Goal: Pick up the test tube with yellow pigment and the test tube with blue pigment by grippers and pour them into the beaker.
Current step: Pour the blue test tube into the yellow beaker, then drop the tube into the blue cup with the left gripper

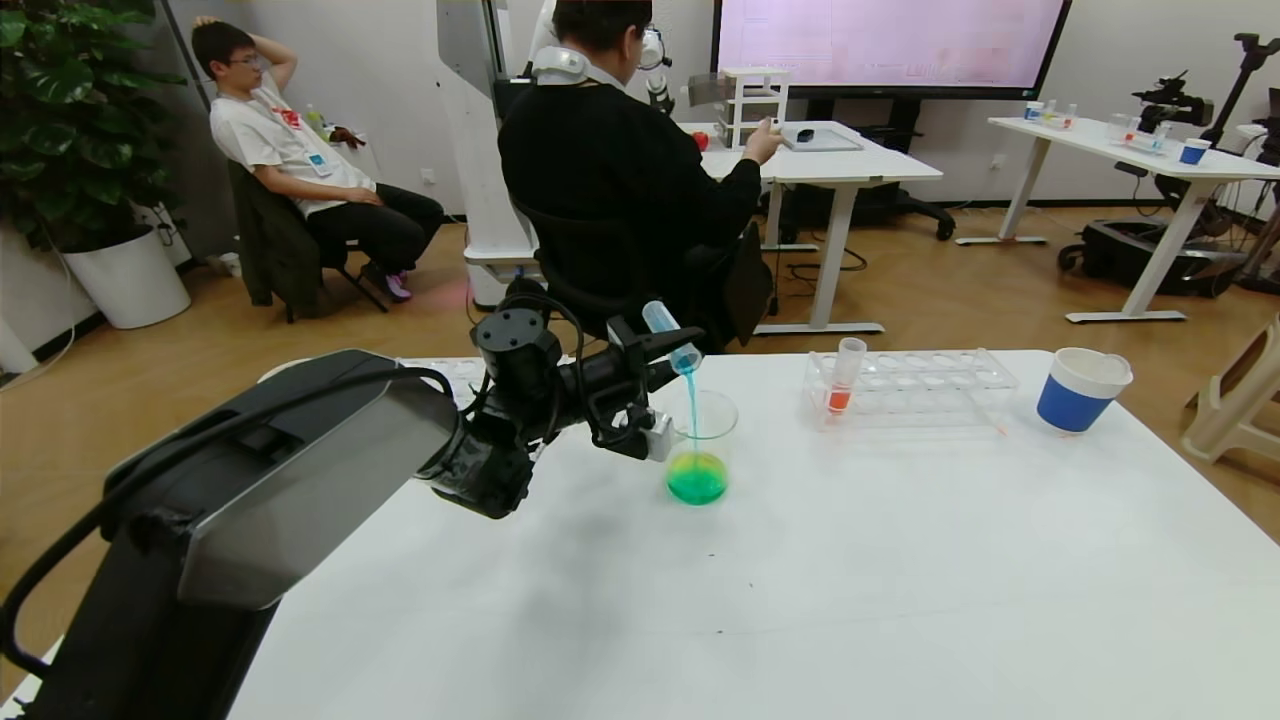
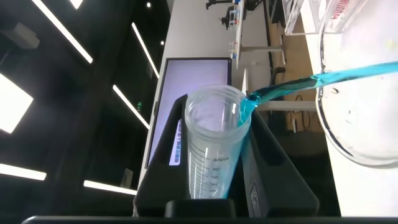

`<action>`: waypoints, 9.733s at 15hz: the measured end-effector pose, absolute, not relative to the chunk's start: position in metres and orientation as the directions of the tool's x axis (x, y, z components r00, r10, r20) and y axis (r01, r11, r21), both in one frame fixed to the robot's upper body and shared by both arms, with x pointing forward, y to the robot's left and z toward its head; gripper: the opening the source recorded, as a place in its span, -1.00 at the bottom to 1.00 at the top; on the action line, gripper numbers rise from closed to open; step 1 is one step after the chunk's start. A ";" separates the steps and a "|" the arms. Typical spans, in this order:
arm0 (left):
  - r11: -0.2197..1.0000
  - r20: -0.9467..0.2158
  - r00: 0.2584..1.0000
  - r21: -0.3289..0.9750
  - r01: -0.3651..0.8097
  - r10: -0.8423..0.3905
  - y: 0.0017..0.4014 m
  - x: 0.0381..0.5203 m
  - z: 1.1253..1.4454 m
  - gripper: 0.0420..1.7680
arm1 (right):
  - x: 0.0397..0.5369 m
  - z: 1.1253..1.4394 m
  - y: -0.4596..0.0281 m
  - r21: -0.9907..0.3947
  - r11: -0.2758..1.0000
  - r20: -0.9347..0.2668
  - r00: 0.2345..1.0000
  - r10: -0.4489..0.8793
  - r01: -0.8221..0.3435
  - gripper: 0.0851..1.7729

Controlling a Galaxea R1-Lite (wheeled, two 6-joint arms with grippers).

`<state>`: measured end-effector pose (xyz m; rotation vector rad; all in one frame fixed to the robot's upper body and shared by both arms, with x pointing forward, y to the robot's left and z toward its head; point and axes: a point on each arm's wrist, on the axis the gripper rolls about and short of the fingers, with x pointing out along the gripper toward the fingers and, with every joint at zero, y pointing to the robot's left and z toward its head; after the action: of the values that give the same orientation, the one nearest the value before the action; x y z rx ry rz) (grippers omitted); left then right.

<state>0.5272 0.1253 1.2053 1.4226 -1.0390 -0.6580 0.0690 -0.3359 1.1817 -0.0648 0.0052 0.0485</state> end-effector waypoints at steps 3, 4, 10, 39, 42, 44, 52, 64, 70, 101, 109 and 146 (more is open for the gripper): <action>0.069 0.174 0.441 0.967 -0.243 -0.880 0.124 0.527 1.202 -0.47 | 0.069 1.182 -0.336 -0.065 0.997 -0.007 0.999 0.049 -0.049 0.96; 0.059 0.172 0.442 0.964 -0.258 -0.880 0.124 0.528 1.202 -0.47 | 0.069 1.182 -0.336 -0.065 0.997 -0.007 0.999 0.049 -0.049 0.96; 0.048 0.167 0.446 0.963 -0.265 -0.879 0.122 0.526 1.200 -0.47 | 0.069 1.182 -0.336 -0.065 0.997 -0.007 0.999 0.048 -0.049 0.96; 0.977 0.020 0.983 -0.119 -0.179 0.182 0.107 0.470 1.322 -0.47 | 0.069 1.182 -0.336 -0.065 0.997 -0.007 0.999 0.049 -0.049 0.96; 0.966 0.013 0.972 -0.112 -0.234 0.237 0.139 0.476 1.325 -0.47 | 0.069 1.182 -0.336 -0.065 0.997 -0.007 0.999 0.049 -0.049 0.96; 0.956 -0.008 0.960 -0.095 -0.278 0.279 0.175 0.481 1.321 -0.47 | 0.069 1.182 -0.336 -0.065 0.997 -0.007 0.999 0.049 -0.049 0.96; 0.913 -0.015 0.916 -0.074 -0.400 0.400 0.355 0.483 1.307 -0.47 | 0.069 1.182 -0.336 -0.065 0.997 -0.007 0.999 0.049 -0.049 0.96; 0.895 -0.028 0.896 -0.030 -0.444 0.444 0.406 0.498 1.277 -0.47 | 0.069 1.182 -0.336 -0.065 0.997 -0.006 0.999 0.049 -0.049 0.96; 0.875 -0.033 0.875 -0.018 -0.483 0.482 0.428 0.510 1.243 -0.47 | 0.069 1.182 -0.336 -0.065 0.997 -0.007 0.999 0.048 -0.049 0.96; 0.984 0.101 0.980 -0.056 -0.168 0.173 0.285 0.459 1.319 0.98 | 0.069 1.182 -0.336 -0.065 0.997 -0.007 0.999 0.048 -0.048 0.96; 0.988 0.204 0.968 0.019 -0.156 0.149 0.300 0.330 1.392 0.98 | 0.069 1.182 -0.336 -0.065 0.997 -0.007 0.999 0.048 -0.049 0.96; 1.000 0.000 1.000 0.030 -0.001 0.001 0.334 0.069 1.183 0.98 | 0.069 1.182 -0.336 -0.065 0.997 -0.007 0.999 0.048 -0.049 0.96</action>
<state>0.0689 0.3336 1.1826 0.0302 -0.0002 0.0006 0.0690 -0.3359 1.1817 -0.0652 0.0052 0.0485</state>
